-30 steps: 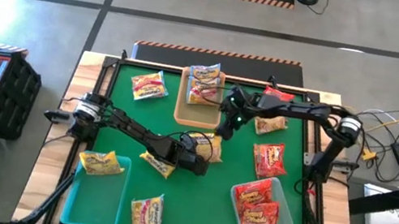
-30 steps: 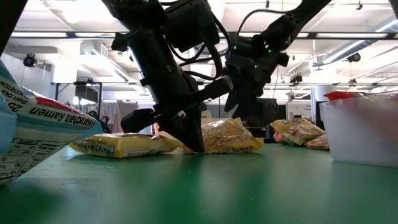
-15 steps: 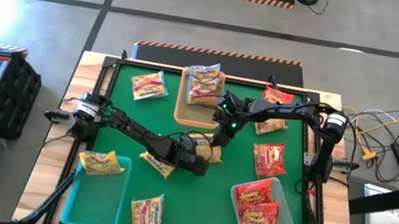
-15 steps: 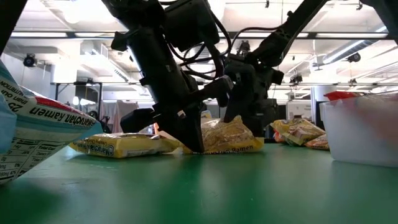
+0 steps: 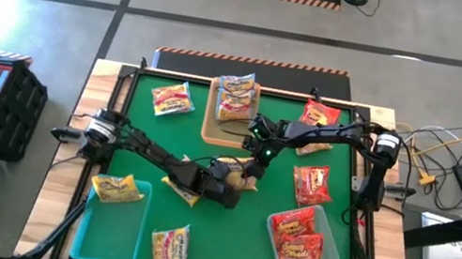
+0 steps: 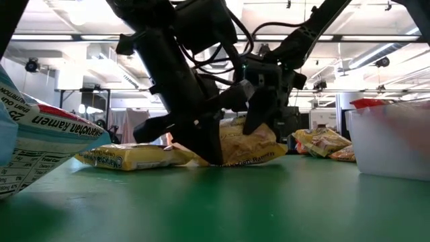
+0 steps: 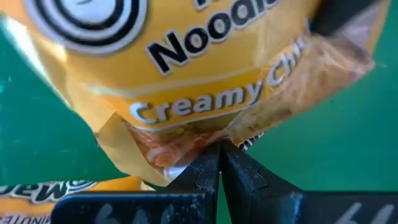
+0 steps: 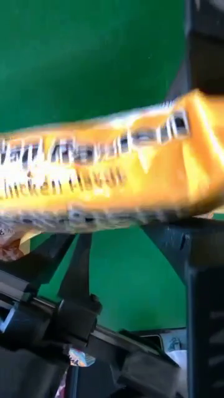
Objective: Sort Maruchan noodles
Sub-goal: Put the yellow noddle pack into the blue bin
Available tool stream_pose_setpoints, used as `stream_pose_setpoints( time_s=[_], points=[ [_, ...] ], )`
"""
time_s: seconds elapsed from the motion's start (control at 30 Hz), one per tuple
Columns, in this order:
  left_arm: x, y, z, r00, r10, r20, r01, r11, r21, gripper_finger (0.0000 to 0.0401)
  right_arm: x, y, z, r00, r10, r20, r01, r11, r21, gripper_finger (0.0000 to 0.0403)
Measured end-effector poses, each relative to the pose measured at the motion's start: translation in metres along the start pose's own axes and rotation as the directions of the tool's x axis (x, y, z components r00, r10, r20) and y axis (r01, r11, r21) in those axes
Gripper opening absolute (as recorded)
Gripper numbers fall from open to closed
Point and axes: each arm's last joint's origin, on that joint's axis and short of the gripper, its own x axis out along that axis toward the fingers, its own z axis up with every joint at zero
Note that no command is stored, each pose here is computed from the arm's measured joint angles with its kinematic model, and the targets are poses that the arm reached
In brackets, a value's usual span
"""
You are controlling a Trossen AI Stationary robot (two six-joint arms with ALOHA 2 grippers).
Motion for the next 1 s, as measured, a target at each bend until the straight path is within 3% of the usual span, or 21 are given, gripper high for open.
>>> stream_pose_setpoints(
  time_s=[0.1, 0.23, 0.6, 0.8, 1.0],
  points=[
    [-0.009, -0.002, -0.002, 1.0, -0.006, 0.03, 0.003, 0.996, 0.095, 0.0, 0.0, 0.0, 0.0, 1.0, 0.003, 0.002, -0.003, 1.0, -0.01, 0.0108],
    [-0.018, -0.004, -0.006, 1.0, -0.011, 0.025, 0.006, 0.983, 0.183, 0.0, 0.0, 0.0, 0.0, 1.0, 0.001, 0.001, -0.001, 1.0, -0.023, 0.0105],
    [-0.054, -0.007, 0.009, 0.997, -0.056, 0.059, 0.034, 0.943, 0.33, 0.0, -0.005, 0.003, -0.004, 0.999, -0.012, -0.029, 0.01, 0.997, -0.08, 0.0105],
    [-0.079, 0.003, 0.013, 0.997, -0.007, 0.08, -0.023, 0.933, 0.359, 0.0, -0.018, 0.014, -0.007, 0.999, -0.029, -0.039, 0.024, 0.993, -0.113, 0.0105],
    [-0.105, 0.023, 0.004, 0.967, -0.196, 0.164, 0.139, 0.942, 0.306, 0.0, -0.034, 0.03, -0.008, 0.999, -0.036, -0.015, 0.034, 0.989, -0.143, 0.0105]
  ],
)
